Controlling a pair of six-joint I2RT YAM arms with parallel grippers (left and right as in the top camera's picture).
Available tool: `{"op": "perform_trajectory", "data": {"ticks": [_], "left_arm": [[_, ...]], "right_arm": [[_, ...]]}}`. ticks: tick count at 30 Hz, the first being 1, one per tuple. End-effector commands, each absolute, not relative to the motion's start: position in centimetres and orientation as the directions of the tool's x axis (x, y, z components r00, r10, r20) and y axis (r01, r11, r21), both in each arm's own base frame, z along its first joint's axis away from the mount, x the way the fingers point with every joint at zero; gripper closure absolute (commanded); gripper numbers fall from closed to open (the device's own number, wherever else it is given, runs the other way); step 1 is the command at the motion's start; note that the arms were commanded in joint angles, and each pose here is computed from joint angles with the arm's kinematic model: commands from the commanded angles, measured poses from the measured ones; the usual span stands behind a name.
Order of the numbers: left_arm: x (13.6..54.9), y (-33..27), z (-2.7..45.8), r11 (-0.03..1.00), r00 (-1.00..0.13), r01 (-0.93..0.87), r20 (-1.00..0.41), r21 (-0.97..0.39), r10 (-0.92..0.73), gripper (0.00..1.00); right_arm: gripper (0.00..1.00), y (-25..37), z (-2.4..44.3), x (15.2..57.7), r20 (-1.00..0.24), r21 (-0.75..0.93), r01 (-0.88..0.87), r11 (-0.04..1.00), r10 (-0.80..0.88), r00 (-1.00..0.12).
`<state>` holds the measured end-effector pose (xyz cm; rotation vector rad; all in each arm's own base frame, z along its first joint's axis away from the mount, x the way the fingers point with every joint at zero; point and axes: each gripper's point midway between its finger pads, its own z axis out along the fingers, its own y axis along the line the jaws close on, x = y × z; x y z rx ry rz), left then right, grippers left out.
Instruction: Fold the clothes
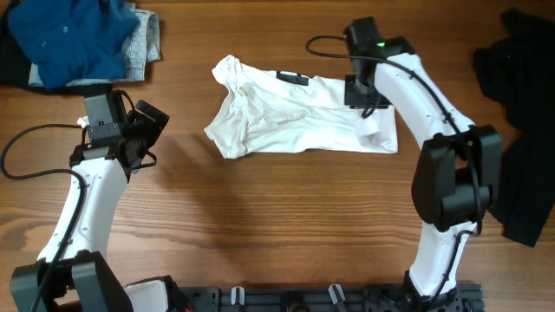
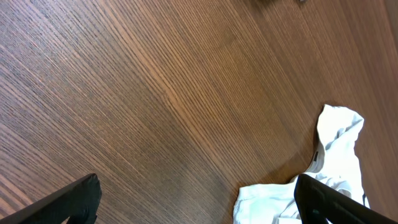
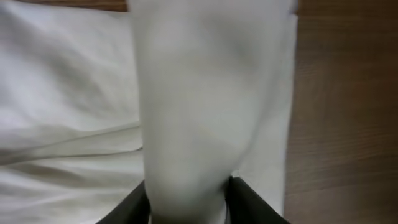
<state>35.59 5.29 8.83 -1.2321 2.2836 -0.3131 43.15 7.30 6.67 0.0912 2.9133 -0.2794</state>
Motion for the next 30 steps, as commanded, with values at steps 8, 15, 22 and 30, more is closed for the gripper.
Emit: {"op": "perform_trajectory", "data": {"ticks": [8,15,22,30], "left_arm": [[35.5,5.4,9.0,0.553,-0.444,-0.706,-0.331,-0.444,-0.833,0.00],[35.3,5.3,8.9,0.552,-0.446,-0.709,-0.327,-0.440,-0.833,0.00],[35.4,5.3,8.9,0.552,-0.446,-0.708,-0.327,-0.440,-0.833,0.00],[35.3,5.3,8.9,0.552,-0.447,-0.710,-0.325,-0.438,-0.833,0.00]], "right_arm": [[0.00,10.8,6.3,44.1,-0.229,-0.091,0.039,0.995,0.017,-0.973],[0.41,8.4,11.4,45.6,-0.289,0.042,0.099,0.994,0.107,-0.951],[0.96,10.8,7.7,42.3,-0.097,0.269,0.022,0.963,0.050,-0.994],[0.96,14.0,2.0,37.4,0.085,0.369,0.034,0.929,0.002,-0.996]]}}
